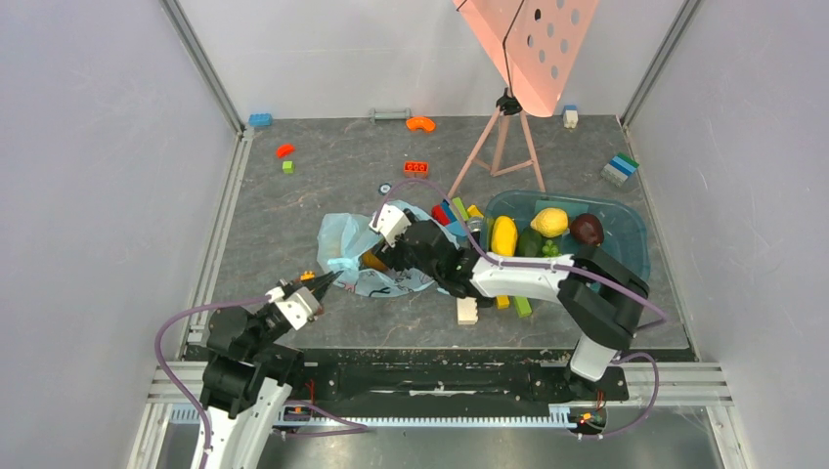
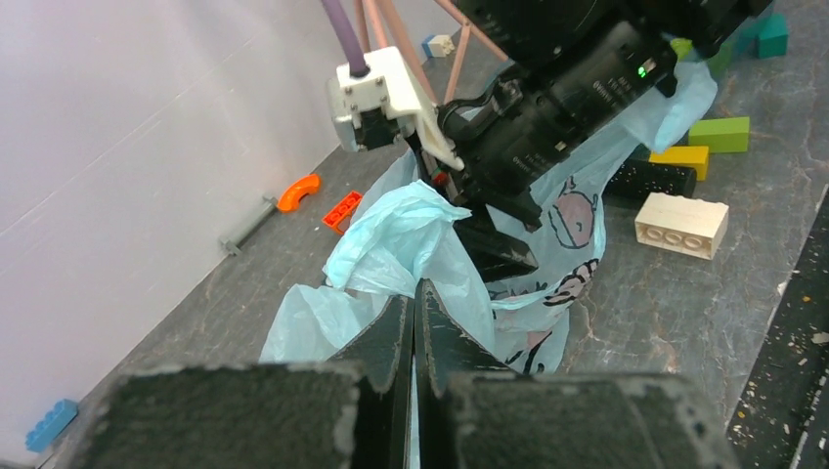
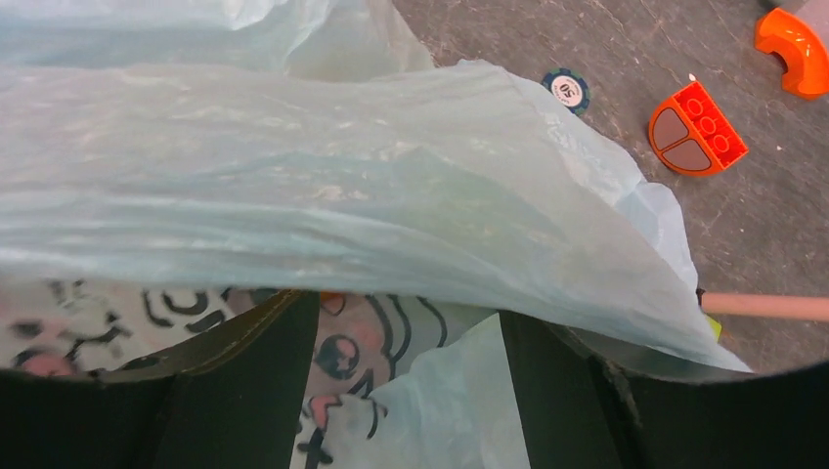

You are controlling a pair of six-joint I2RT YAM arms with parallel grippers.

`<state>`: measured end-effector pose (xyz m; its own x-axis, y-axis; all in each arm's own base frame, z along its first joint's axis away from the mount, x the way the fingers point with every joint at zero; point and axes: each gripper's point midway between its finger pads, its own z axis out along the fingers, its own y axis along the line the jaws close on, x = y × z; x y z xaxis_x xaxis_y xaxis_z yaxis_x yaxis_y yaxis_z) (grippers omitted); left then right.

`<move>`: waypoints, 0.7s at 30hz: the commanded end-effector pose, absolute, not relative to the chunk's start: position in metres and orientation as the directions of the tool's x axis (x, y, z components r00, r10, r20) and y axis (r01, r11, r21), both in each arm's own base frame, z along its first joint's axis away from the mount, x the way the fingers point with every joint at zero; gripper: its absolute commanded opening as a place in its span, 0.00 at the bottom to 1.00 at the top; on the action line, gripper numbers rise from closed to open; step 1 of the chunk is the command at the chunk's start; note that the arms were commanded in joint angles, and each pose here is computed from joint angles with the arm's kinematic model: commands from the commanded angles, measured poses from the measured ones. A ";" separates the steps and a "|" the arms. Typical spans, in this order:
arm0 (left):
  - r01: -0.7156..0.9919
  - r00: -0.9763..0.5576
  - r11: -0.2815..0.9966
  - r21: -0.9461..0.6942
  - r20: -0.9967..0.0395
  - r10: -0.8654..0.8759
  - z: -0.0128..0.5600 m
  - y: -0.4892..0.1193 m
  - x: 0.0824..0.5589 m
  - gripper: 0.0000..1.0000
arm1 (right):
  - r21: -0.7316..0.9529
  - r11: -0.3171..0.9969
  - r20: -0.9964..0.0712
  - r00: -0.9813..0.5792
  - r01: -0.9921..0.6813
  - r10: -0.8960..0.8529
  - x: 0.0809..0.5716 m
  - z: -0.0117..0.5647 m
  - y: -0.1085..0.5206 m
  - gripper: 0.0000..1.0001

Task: Take the fake fruits out of the plastic bag
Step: Take out the fake fruit from the plastic bag.

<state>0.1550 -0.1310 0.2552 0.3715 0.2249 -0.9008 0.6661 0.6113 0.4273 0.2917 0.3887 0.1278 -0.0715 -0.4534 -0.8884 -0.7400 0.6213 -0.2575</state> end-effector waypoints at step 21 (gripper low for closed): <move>0.575 0.316 0.715 0.398 -0.914 0.255 0.258 -0.116 0.188 0.11 | -0.290 0.649 -0.888 -0.055 -0.703 -0.457 0.384 0.087 0.426 0.81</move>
